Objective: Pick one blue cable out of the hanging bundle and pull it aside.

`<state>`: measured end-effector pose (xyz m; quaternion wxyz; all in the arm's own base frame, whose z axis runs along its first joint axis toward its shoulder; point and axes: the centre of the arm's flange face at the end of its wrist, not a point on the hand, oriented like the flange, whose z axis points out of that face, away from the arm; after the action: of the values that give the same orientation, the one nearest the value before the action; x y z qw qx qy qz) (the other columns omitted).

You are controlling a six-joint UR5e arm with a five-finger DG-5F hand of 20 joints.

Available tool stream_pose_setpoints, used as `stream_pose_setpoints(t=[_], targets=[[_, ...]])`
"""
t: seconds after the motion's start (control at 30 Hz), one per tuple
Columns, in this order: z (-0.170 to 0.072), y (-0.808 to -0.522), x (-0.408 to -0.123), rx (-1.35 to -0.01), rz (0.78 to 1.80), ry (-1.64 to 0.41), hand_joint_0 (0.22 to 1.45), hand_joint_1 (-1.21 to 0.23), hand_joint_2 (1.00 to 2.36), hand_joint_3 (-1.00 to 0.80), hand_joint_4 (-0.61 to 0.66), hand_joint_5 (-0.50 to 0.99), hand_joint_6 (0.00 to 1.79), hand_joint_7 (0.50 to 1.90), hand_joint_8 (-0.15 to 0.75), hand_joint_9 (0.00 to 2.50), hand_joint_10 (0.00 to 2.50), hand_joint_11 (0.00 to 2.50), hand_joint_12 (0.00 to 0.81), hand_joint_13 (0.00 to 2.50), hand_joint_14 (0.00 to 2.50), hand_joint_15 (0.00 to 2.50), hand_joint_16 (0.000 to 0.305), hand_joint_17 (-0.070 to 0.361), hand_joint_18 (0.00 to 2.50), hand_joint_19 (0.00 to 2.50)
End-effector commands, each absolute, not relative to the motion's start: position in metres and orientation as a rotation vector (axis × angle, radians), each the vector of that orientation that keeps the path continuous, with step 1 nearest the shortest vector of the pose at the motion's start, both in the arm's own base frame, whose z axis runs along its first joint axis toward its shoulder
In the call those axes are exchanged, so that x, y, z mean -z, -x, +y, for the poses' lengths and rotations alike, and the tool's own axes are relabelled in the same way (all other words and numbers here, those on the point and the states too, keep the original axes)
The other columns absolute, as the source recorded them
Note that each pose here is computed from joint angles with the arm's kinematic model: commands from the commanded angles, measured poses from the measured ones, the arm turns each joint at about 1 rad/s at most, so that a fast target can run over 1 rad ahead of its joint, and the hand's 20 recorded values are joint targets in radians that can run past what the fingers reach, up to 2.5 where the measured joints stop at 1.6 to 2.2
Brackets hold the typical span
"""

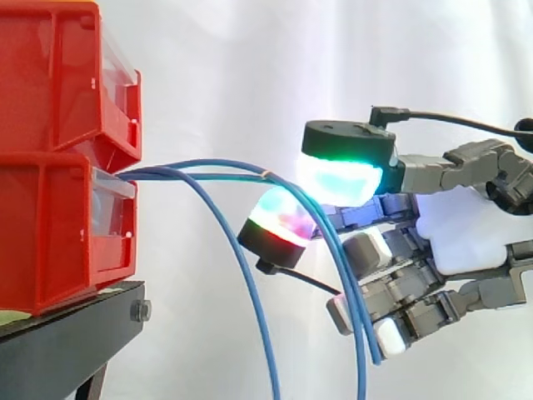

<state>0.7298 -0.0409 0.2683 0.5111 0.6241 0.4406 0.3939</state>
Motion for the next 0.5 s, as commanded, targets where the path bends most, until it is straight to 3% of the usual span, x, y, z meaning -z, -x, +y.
stream_pose_setpoints(t=[0.0,0.47], targets=[[-0.0439,-0.7275,-0.2691,-0.935,1.069,-1.509,0.64,-0.85,1.01,-0.43,0.02,-0.18,0.94,0.81,0.260,1.16,0.02,0.89,0.345,0.96,0.02,0.65,0.049,0.109,0.82,0.70],[-0.0441,-0.7273,-0.2690,-0.931,1.070,-1.509,0.57,-0.73,1.00,-0.47,0.02,-0.17,0.93,0.84,0.280,1.22,0.02,0.89,0.358,0.98,0.02,0.66,0.049,0.111,0.83,0.73]])
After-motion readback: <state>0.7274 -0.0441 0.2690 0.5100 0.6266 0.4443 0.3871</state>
